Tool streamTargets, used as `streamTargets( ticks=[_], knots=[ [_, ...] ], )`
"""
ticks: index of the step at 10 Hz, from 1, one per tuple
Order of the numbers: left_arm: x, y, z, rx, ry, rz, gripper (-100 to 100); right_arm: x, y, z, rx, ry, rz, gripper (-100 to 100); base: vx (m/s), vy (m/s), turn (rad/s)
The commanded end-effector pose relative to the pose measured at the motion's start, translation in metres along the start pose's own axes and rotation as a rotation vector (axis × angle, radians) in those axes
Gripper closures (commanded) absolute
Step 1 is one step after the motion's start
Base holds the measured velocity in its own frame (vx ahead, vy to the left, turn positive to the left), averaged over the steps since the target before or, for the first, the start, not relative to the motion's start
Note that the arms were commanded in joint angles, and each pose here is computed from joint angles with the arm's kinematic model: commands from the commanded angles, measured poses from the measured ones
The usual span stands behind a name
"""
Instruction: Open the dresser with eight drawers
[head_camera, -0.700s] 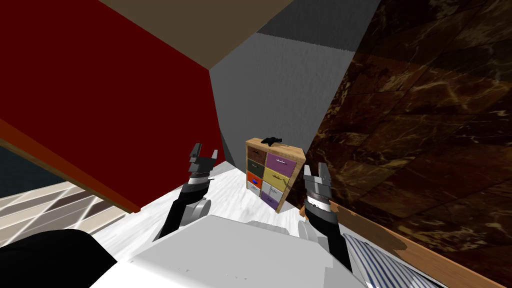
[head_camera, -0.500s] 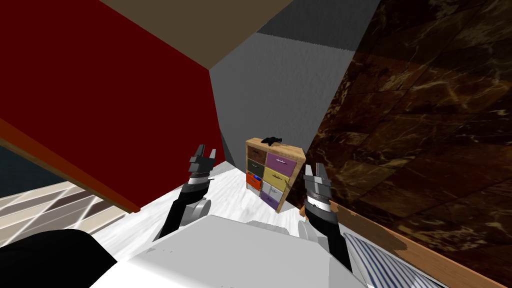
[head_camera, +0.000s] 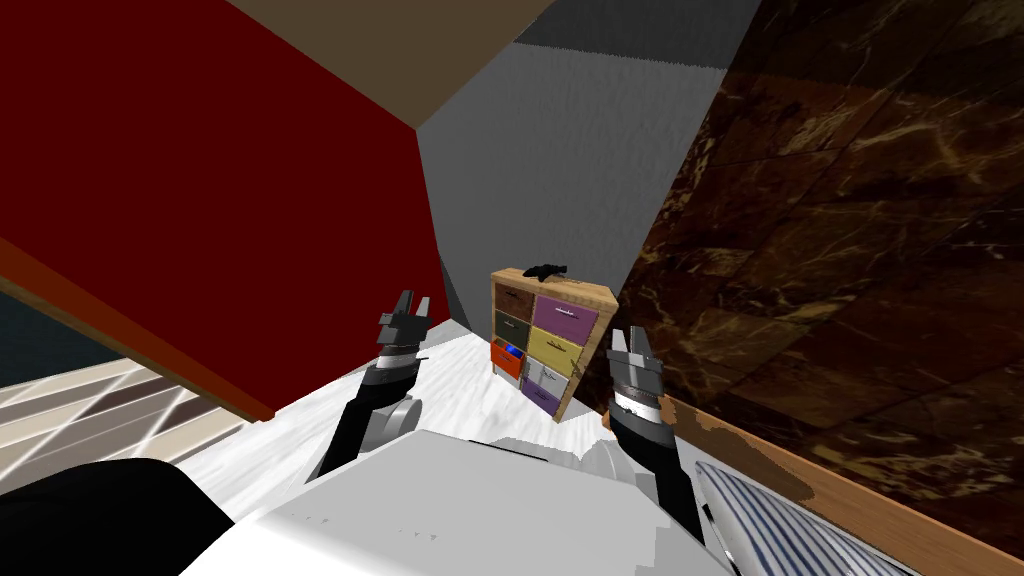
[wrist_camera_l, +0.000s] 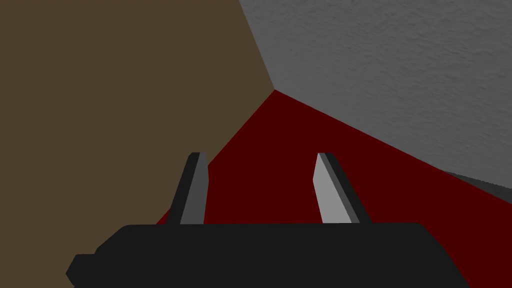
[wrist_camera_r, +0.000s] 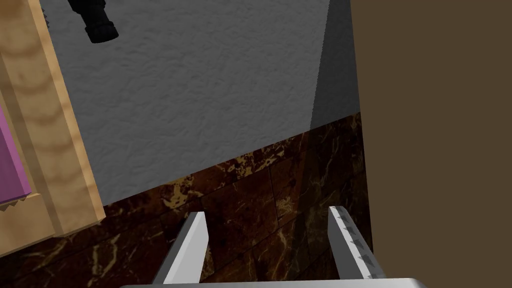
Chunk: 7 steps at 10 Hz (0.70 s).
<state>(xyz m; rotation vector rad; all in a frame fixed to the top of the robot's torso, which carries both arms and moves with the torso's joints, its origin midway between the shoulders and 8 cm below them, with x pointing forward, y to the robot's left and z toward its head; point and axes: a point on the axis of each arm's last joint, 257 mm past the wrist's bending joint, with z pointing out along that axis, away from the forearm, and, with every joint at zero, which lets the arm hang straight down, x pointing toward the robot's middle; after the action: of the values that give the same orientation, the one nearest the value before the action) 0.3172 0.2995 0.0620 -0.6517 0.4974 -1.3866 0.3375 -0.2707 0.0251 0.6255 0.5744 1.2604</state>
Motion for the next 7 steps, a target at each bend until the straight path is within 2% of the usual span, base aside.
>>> streamTargets(
  ticks=[1, 2, 3, 7],
  knots=[
    [0.0, 0.0, 0.0, 0.0, 0.0, 0.0, 0, 0.0, 0.0, 0.0, 0.0, 0.0, 0.0, 0, 0.0, 0.0, 0.0],
    [0.0, 0.0, 0.0, 0.0, 0.0, 0.0, 0, 0.0, 0.0, 0.0, 0.0, 0.0, 0.0, 0, 0.0, 0.0, 0.0],
    [0.0, 0.0, 0.0, 0.0, 0.0, 0.0, 0, 0.005, 0.001, 0.0, -0.006, 0.049, -0.038, -100, 0.012, 0.014, 0.008],
    [0.0, 0.0, 0.0, -0.001, 0.0, 0.0, 0, 0.018, 0.004, 0.003, -0.046, 0.195, -0.224, -100, 0.028, 0.05, 0.015]
  ],
)
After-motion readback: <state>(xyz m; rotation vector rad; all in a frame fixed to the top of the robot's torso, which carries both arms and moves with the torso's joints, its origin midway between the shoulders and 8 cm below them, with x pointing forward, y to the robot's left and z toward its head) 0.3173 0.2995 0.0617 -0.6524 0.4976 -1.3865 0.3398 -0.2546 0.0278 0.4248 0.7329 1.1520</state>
